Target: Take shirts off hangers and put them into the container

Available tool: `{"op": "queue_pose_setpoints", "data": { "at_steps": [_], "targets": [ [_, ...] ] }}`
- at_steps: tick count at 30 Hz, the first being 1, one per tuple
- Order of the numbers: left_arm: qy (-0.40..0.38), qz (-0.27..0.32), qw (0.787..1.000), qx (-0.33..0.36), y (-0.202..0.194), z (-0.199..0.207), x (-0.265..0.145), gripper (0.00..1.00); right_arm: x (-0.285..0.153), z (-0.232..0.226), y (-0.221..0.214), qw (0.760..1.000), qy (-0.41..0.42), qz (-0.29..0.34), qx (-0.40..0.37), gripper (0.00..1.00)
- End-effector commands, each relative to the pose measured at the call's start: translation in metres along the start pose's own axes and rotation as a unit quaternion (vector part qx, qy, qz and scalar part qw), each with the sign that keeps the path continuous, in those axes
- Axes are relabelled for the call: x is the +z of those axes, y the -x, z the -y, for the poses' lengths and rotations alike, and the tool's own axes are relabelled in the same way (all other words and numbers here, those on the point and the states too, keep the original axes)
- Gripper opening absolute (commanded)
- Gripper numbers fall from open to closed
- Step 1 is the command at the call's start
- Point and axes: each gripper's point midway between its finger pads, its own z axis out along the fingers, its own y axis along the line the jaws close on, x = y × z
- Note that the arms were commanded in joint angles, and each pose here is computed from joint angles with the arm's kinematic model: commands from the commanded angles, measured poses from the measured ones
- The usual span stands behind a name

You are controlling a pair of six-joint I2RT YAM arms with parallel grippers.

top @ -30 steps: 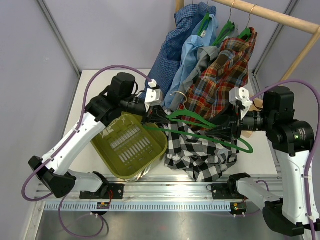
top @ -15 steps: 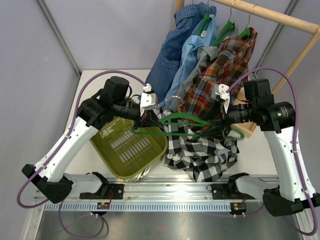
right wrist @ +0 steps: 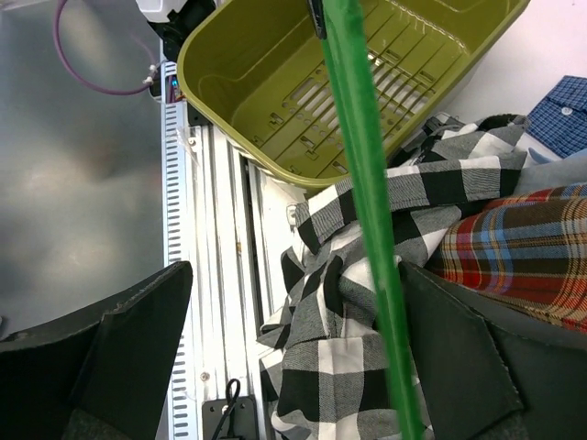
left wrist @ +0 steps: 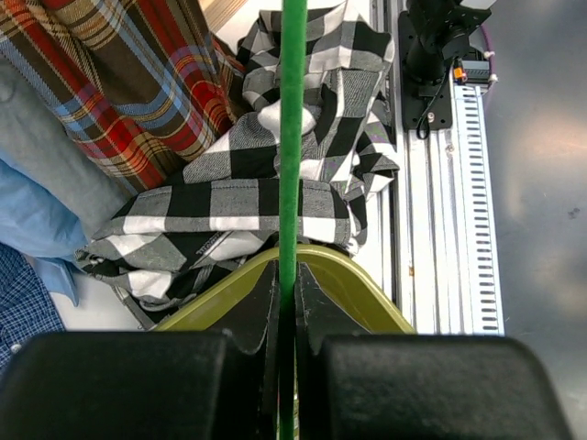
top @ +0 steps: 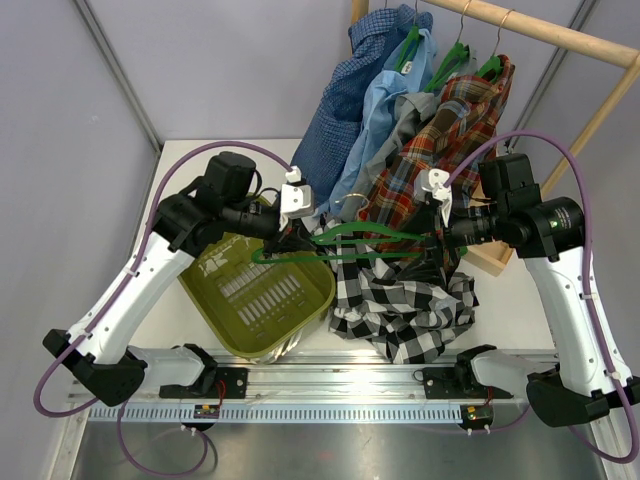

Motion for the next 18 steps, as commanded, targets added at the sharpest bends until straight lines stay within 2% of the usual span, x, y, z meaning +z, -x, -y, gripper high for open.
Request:
{"op": "queue_pose_setpoints", "data": {
  "at_steps": [1,5,9,12,13,16,17,18],
  "targets": [
    [0.017,0.015,0.999,0.025,0.014,-0.008,-0.004,0.0,-0.003,-0.011,0.015,0.999,0.016,0.021,-0.018,1.0],
    [0.014,0.025,0.999,0.032,0.019,-0.005,-0.006,0.0,0.001,-0.002,-0.004,1.0,0.001,-0.005,-0.015,0.99],
    [0.011,0.033,0.999,0.032,0.022,-0.002,-0.007,0.0,0.005,0.015,-0.019,0.999,-0.028,-0.032,-0.021,0.93],
    [0.013,0.032,0.999,0.031,0.021,-0.001,-0.008,0.0,0.007,0.008,-0.027,0.999,-0.006,-0.041,-0.033,0.8],
    [0.015,0.034,0.999,0.034,0.022,-0.001,-0.009,0.0,0.008,0.005,-0.03,0.998,0.002,-0.045,-0.034,0.72],
    [0.02,0.042,0.998,0.035,0.025,-0.002,-0.01,0.0,0.007,0.002,-0.032,0.998,0.009,-0.045,-0.046,0.3],
    [0.02,0.046,0.998,0.035,0.027,-0.001,-0.01,0.0,0.007,0.0,-0.03,0.998,0.009,-0.04,-0.053,0.12],
    [0.021,0.049,0.998,0.03,0.028,-0.001,-0.01,0.0,0.006,-0.002,-0.027,0.997,0.01,-0.037,-0.06,0.09]
  ]
}}
